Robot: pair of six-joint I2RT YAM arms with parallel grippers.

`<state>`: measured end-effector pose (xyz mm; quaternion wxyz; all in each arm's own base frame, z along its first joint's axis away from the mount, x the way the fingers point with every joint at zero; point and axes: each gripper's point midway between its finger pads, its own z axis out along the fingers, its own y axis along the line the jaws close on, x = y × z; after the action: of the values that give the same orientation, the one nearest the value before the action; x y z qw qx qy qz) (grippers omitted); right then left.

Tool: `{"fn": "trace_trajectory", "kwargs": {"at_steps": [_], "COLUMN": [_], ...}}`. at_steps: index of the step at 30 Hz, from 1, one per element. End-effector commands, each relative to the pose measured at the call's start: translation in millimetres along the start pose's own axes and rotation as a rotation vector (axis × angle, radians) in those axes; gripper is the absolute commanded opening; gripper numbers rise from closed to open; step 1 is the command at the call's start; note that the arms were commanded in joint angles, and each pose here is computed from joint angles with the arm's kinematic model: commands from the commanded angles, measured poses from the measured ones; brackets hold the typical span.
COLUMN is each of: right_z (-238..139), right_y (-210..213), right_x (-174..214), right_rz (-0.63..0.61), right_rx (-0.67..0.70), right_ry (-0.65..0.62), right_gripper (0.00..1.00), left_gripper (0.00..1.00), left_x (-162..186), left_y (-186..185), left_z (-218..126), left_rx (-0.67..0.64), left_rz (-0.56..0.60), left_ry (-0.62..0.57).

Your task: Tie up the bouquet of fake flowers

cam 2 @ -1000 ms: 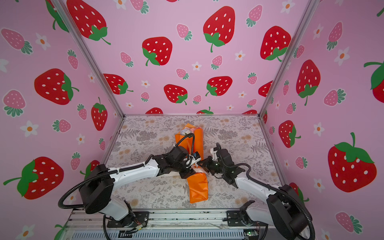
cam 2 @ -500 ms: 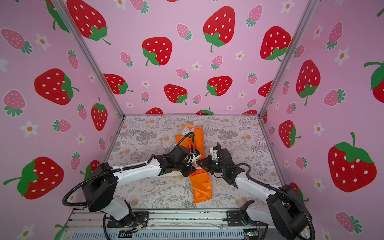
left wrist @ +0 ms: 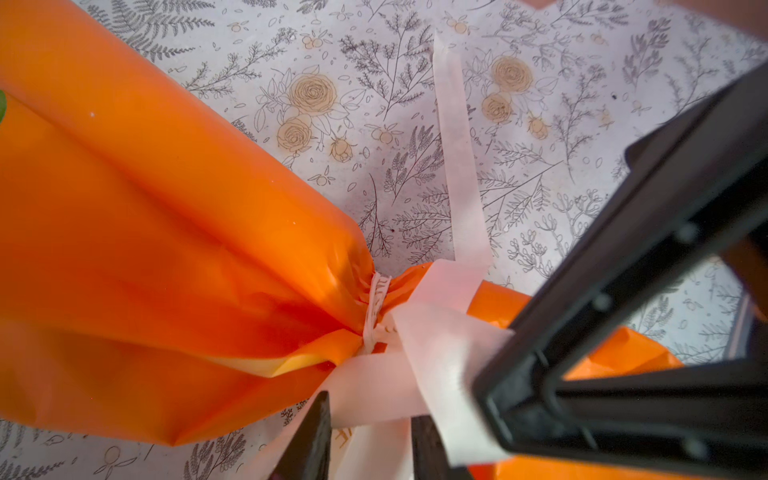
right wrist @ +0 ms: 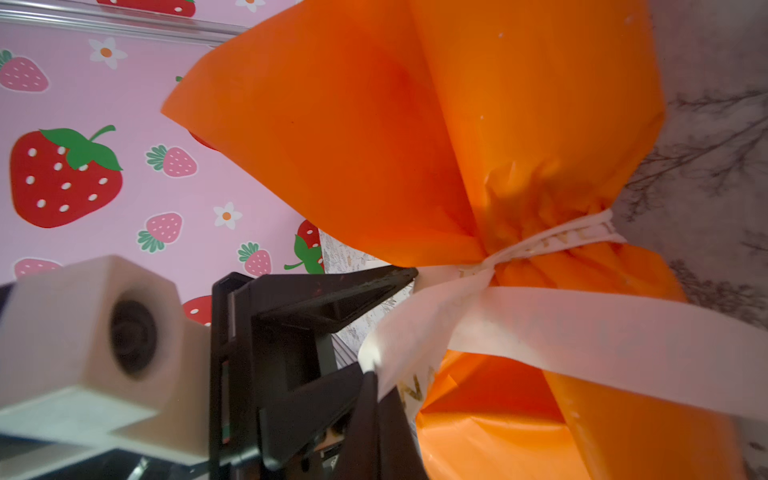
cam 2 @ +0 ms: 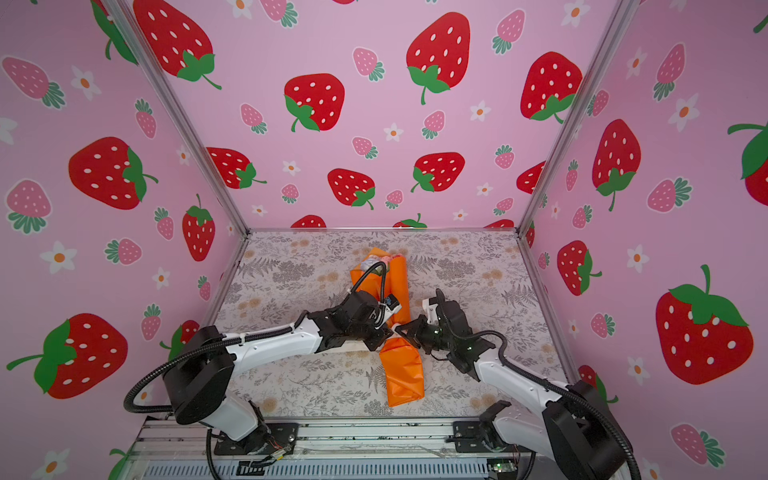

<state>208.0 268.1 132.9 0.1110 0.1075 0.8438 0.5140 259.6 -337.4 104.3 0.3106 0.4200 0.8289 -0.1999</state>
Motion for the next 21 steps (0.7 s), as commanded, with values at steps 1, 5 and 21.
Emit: {"fn": "trace_trajectory", "kwargs": {"at_steps": [1,5,21], "right_z": [-6.0,-10.2,-15.5], "right_y": [-19.7,-31.8,-33.2], "right_x": [4.6,8.2,13.8], "right_rz": [-0.014,-0.022,0.103], "right_rx": [0.093,0.144,0.023], "right_ry": [-0.004,-0.001,-0.04], "right_gripper": [0.0,0.0,0.0], "left_gripper": [0.38,0.42,0.42], "left_x": [-13.0,-13.5,-30.8], "left_y": [-16.3,-31.2,-18.6], "left_z": [-16.9,-30.6,-6.7], "left_rx": [0.083,0.165,0.198], "left_rz": [0.017,0.051,0.084], "left_ry": [-0.066,-0.075,-0.007]}}
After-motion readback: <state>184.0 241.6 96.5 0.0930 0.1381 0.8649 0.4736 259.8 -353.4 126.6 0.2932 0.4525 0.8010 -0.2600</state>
